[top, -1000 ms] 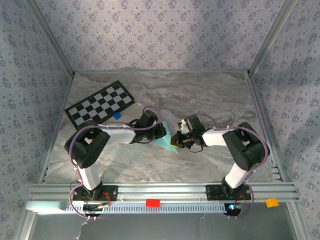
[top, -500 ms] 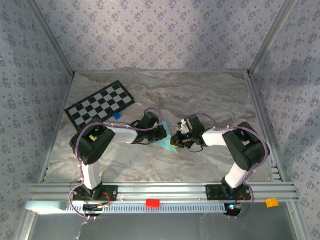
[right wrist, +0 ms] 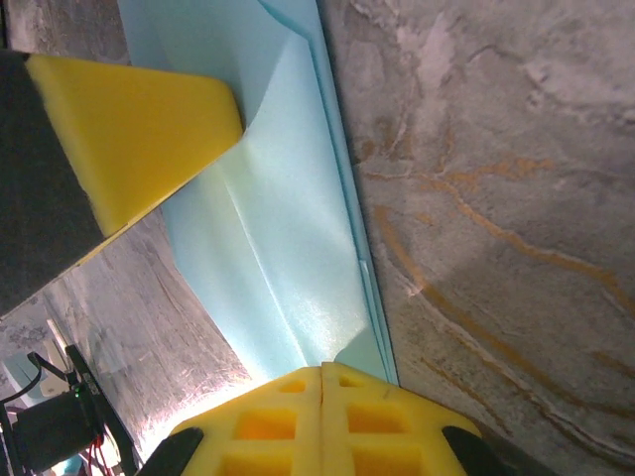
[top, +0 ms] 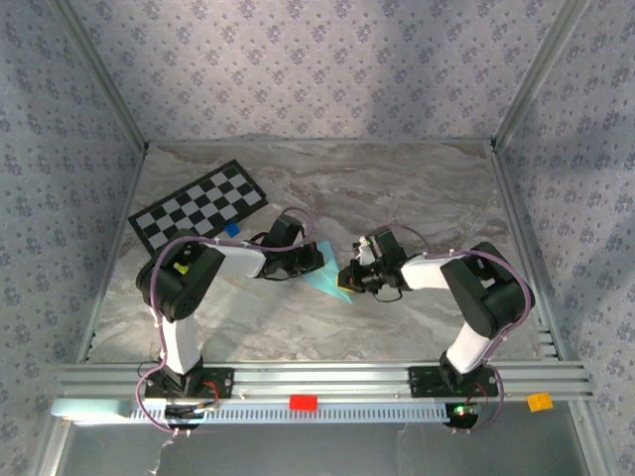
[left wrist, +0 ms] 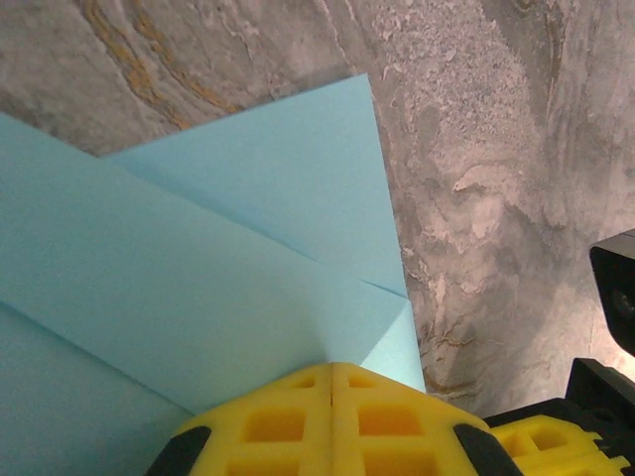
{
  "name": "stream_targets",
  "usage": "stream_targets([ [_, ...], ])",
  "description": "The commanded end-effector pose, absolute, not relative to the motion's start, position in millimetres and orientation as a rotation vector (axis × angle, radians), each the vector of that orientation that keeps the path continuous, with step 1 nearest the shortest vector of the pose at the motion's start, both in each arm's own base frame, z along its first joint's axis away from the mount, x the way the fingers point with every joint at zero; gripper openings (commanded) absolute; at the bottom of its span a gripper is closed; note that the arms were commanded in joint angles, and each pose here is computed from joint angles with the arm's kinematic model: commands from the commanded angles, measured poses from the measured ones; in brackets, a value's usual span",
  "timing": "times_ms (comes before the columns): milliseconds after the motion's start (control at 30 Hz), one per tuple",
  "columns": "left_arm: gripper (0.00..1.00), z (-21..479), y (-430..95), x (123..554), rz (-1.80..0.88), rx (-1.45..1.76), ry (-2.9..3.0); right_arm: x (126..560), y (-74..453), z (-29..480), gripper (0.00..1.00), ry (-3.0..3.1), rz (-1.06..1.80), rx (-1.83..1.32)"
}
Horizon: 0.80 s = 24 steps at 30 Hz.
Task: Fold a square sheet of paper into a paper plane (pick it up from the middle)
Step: Fourth fold the wing at the center of the table.
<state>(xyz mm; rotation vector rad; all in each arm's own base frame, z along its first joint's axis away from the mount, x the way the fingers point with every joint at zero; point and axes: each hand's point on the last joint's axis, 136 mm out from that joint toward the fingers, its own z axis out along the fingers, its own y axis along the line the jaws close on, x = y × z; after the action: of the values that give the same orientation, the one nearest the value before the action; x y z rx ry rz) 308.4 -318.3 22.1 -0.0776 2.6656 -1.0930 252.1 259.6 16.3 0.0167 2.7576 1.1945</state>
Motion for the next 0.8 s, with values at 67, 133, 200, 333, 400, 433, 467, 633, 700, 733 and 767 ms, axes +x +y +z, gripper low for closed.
stream_targets([
  [67, 0.04, -2, -275, 338, -0.904, -0.151, 2.675, 208, 220, -40, 0.0, 3.036, 0.914, 0.162],
  [133, 0.05, -2, -269, 343, -0.903, -0.165, 2.674, 208, 219, -41, 0.0, 3.04, 0.906, 0.166],
  [200, 0.05, -2, -263, 347, -0.9, -0.174, 2.672, 208, 219, -40, 0.0, 3.041, 0.909, 0.168],
  [333, 0.06, 1, -256, 356, -0.907, -0.19, 2.668, 208, 219, -39, 0.0, 3.045, 0.898, 0.153],
  [400, 0.06, 2, -252, 359, -0.903, -0.199, 2.669, 208, 219, -38, 0.0, 3.044, 0.895, 0.153],
  [433, 0.06, 3, -251, 361, -0.902, -0.203, 2.666, 208, 218, -39, 0.0, 3.046, 0.894, 0.155],
  [467, 0.06, 5, -250, 364, -0.904, -0.208, 2.661, 207, 218, -39, 0.0, 3.046, 0.892, 0.153],
  [633, 0.06, 20, -252, 371, -0.904, -0.194, 2.65, 208, 219, -38, 0.0, 3.048, 0.894, 0.148],
  [700, 0.07, 31, -252, 373, -0.914, -0.188, 2.626, 209, 220, -37, 0.0, 3.047, 0.896, 0.148],
  [733, 0.07, 38, -253, 373, -0.921, -0.184, 2.615, 210, 221, -36, 0.0, 3.043, 0.899, 0.143],
  [767, 0.07, 45, -255, 373, -0.927, -0.174, 2.6, 210, 220, -37, 0.0, 3.043, 0.897, 0.145],
])
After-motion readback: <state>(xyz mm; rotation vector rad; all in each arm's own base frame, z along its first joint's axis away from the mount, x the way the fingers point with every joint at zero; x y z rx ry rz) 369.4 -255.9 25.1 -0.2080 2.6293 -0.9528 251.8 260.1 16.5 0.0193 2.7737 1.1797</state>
